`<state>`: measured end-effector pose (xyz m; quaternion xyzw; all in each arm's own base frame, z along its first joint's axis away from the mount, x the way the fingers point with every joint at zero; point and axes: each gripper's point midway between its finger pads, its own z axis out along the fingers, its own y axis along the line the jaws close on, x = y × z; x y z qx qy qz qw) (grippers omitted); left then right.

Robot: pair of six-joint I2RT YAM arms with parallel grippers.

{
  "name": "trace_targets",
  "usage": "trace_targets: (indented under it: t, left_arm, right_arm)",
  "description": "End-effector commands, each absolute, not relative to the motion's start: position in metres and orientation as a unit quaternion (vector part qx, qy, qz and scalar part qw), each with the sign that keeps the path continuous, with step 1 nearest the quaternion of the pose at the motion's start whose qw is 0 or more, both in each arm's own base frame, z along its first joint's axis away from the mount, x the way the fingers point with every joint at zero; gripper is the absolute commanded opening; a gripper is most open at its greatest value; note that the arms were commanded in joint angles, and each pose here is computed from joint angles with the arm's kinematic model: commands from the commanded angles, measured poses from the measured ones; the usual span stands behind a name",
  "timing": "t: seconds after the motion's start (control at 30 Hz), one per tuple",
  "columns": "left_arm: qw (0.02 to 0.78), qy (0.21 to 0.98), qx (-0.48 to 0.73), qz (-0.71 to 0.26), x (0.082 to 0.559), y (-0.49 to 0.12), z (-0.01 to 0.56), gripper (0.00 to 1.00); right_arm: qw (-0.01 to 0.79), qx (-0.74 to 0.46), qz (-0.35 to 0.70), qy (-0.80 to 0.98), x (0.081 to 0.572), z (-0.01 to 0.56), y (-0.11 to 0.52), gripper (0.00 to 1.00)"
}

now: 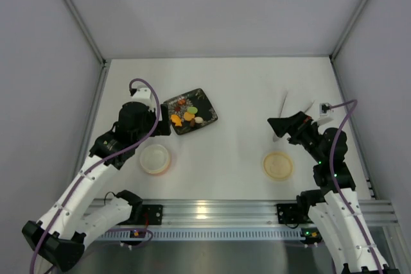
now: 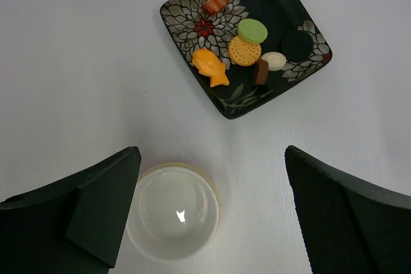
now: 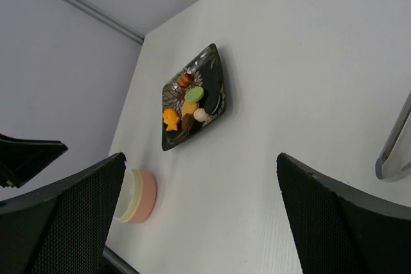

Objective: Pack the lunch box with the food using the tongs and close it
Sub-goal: Pick up the clamp at the center of the board.

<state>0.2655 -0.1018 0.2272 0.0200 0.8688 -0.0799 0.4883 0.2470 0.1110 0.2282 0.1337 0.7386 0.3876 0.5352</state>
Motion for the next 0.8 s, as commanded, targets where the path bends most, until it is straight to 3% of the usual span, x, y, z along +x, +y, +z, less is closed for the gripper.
trace_targets:
  t: [0.0,0.33,0.57,0.77]
  left_arm:
    - [0.518,0.851,0.013,-0.091,0.274,-0.106,0.247,0.99]
    - [0.517,0.851,0.012,-0.093,0.274,-0.106,0.247,0.99]
    - [0.519,0.850,0.009,-0.089,0.274,-0.104,0.247,0.99]
    - [0.520,0.850,0.009,-0.090,0.274,-0.104,0.248,0.99]
  right_arm:
    - [0.546,0.137,0.373,0.738,0.247,0.239,0.104,0.99]
    - [0.551,0.160,0.229,0.786,0.252,0.229,0.061,1.00]
    - [0.497,0.210,0.073,0.839,0.287,0.216,0.015,0.99]
    - [0.453,0.246,0.011,0.857,0.318,0.192,0.002,0.99]
